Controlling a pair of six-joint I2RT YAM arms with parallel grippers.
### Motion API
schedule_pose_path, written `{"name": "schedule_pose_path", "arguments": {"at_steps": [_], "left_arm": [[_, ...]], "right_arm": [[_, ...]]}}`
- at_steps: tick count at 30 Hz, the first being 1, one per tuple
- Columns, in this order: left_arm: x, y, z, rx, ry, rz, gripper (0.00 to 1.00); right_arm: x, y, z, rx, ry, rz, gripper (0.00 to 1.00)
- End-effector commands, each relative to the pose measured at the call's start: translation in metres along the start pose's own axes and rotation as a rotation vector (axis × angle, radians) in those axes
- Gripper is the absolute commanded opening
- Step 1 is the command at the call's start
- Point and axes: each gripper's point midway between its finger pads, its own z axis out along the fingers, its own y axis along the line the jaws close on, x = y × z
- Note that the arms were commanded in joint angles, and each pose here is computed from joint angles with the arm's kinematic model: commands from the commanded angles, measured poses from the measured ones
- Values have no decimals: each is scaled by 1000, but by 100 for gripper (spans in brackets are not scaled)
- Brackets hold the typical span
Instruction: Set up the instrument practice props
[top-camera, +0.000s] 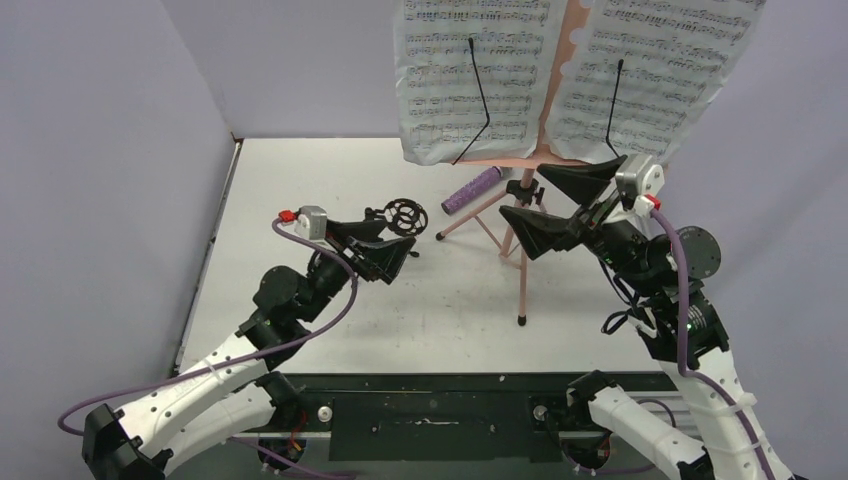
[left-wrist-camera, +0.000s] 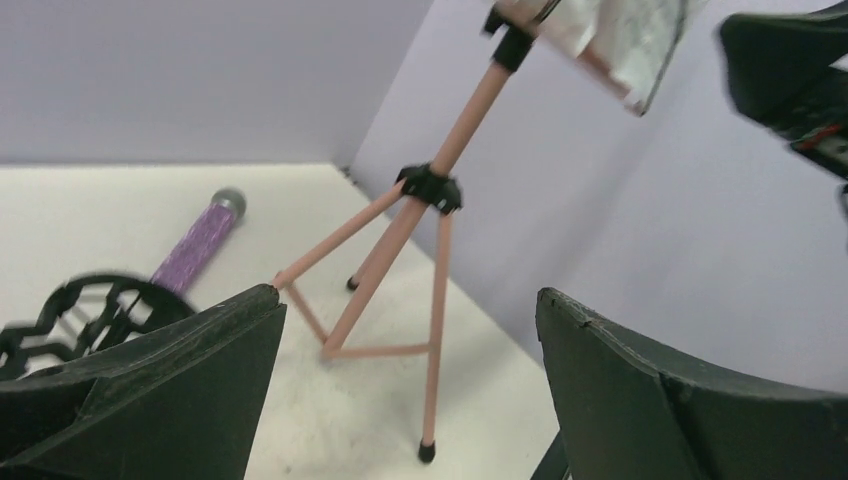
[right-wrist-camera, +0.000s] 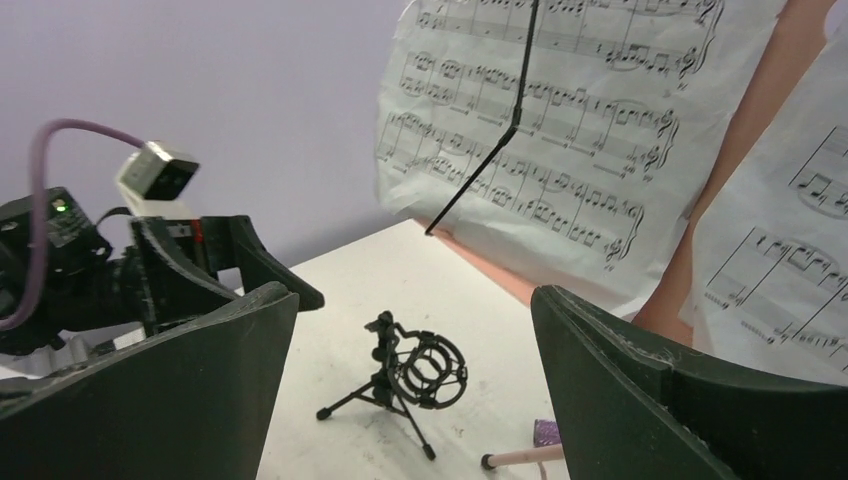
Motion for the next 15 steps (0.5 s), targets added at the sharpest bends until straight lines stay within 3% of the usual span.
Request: {"name": "schedule_pose_path", "arguments": {"at_steps": [1,6,15], "left_arm": [[27,37,-17,-146,46,-19,96],[60,74,-33,-295,150,11,96],[60,110,-29,-469,281,102,96]], "right_arm": [[17,14,-13,-57,34,-6,90],[51,5,-30,31,76,62,90],[129,-18,-49,216,213,221,90]]}}
